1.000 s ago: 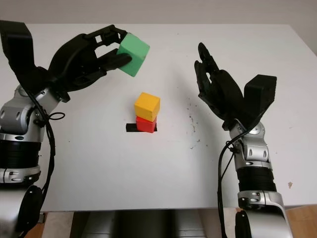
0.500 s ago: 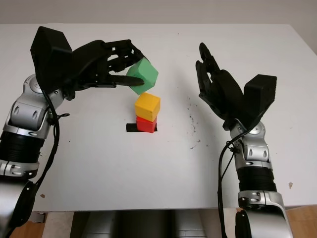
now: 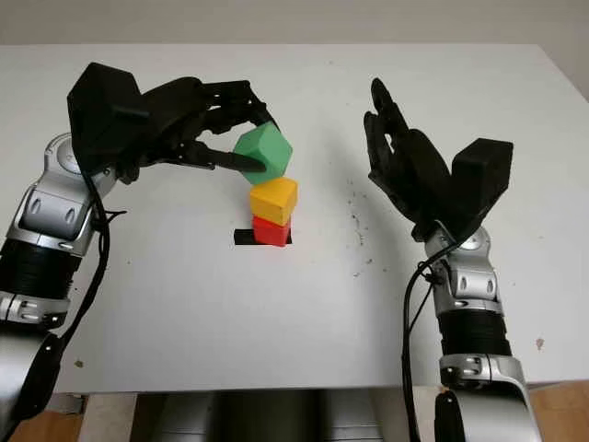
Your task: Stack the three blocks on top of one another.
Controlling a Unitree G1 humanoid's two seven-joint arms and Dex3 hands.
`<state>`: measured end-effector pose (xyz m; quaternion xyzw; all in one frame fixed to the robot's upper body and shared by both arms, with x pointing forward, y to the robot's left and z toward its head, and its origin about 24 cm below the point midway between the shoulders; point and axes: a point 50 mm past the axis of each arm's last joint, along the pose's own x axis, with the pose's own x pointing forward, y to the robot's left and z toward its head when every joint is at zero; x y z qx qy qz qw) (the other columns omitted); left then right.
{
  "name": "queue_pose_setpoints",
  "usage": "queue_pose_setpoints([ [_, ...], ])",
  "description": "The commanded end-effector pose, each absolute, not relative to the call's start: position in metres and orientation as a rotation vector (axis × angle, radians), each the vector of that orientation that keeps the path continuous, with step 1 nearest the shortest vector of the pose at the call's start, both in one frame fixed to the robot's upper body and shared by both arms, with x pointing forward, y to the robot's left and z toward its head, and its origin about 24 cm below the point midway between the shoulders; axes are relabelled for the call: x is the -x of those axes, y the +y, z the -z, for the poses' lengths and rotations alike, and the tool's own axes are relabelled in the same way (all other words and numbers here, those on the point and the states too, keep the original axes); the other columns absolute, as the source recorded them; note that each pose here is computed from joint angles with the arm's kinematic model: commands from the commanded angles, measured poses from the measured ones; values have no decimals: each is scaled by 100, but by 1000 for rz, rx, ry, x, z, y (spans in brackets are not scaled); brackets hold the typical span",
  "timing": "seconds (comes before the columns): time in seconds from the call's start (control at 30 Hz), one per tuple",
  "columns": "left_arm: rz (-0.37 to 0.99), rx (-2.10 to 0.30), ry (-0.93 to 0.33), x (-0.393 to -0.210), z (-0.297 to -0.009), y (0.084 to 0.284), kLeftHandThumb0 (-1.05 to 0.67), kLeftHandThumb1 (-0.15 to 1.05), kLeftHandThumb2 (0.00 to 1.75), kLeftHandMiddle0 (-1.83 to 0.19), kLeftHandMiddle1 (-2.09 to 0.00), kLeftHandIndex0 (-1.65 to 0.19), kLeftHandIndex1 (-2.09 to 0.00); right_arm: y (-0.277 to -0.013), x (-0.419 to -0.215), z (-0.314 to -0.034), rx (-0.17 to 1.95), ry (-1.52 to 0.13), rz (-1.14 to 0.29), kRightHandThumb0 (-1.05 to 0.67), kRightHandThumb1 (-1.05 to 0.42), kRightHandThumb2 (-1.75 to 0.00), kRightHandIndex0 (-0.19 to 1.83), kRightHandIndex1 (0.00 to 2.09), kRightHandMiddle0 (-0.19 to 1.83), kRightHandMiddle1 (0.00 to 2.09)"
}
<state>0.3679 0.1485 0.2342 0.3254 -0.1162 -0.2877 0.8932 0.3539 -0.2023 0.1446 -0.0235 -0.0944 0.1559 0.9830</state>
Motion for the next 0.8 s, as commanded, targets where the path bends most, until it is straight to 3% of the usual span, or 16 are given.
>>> queue_pose_setpoints([
  [0.0, 606, -713, -290, -367, -248, 145, -53, 98, 6, -12, -5, -39, -160, -201, -352, -147, 46, -205, -317, -68, -105, -75, -19, 0, -19, 0],
  [0.77, 646, -815, -301, -364, -253, 135, -55, 97, 5, -11, -5, -37, -160, -199, -351, -145, 35, -205, -299, -67, -105, -75, -19, 0, -19, 0],
])
